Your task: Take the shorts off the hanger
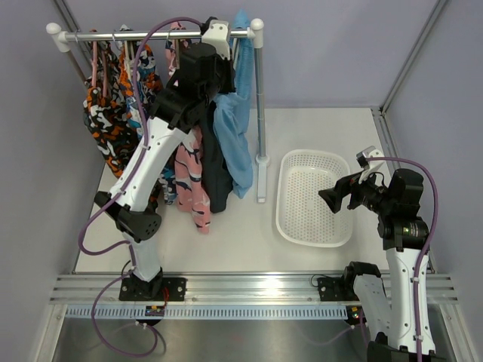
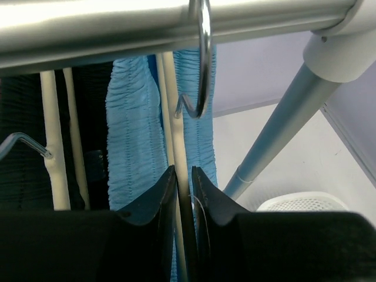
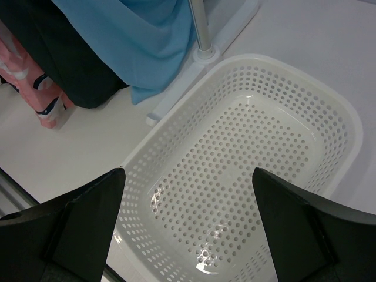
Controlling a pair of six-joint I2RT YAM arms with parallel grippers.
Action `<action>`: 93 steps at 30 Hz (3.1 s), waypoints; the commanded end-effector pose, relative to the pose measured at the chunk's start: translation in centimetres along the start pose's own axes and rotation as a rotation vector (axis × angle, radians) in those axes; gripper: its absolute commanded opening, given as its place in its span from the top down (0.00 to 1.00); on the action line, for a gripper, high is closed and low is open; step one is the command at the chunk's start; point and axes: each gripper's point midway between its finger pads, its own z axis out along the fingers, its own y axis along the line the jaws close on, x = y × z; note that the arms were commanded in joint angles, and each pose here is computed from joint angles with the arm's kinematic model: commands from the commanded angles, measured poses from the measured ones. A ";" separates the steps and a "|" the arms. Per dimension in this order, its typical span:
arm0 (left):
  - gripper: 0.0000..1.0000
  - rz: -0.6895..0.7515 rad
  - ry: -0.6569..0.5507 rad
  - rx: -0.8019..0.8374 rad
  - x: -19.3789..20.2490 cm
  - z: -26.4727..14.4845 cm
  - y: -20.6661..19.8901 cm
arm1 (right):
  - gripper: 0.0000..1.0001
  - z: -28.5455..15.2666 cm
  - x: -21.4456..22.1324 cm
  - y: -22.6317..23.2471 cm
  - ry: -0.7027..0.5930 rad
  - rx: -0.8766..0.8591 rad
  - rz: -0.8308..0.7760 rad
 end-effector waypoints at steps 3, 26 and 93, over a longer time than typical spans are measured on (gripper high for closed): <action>0.86 0.020 0.005 0.048 -0.9 -2.3 -0.1 | 0.01 -0.1 -1.2 -0.2 -0.030 0.014 -0.022; 1.00 -0.137 -0.254 0.188 -10.2 -11.6 -1.2 | 0.01 -0.1 -1.2 0.0 -0.029 0.010 -0.017; 1.00 0.123 0.127 1.050 14.0 -34.7 -6.4 | 0.55 0.7 -3.2 16.4 0.107 -1.112 -0.482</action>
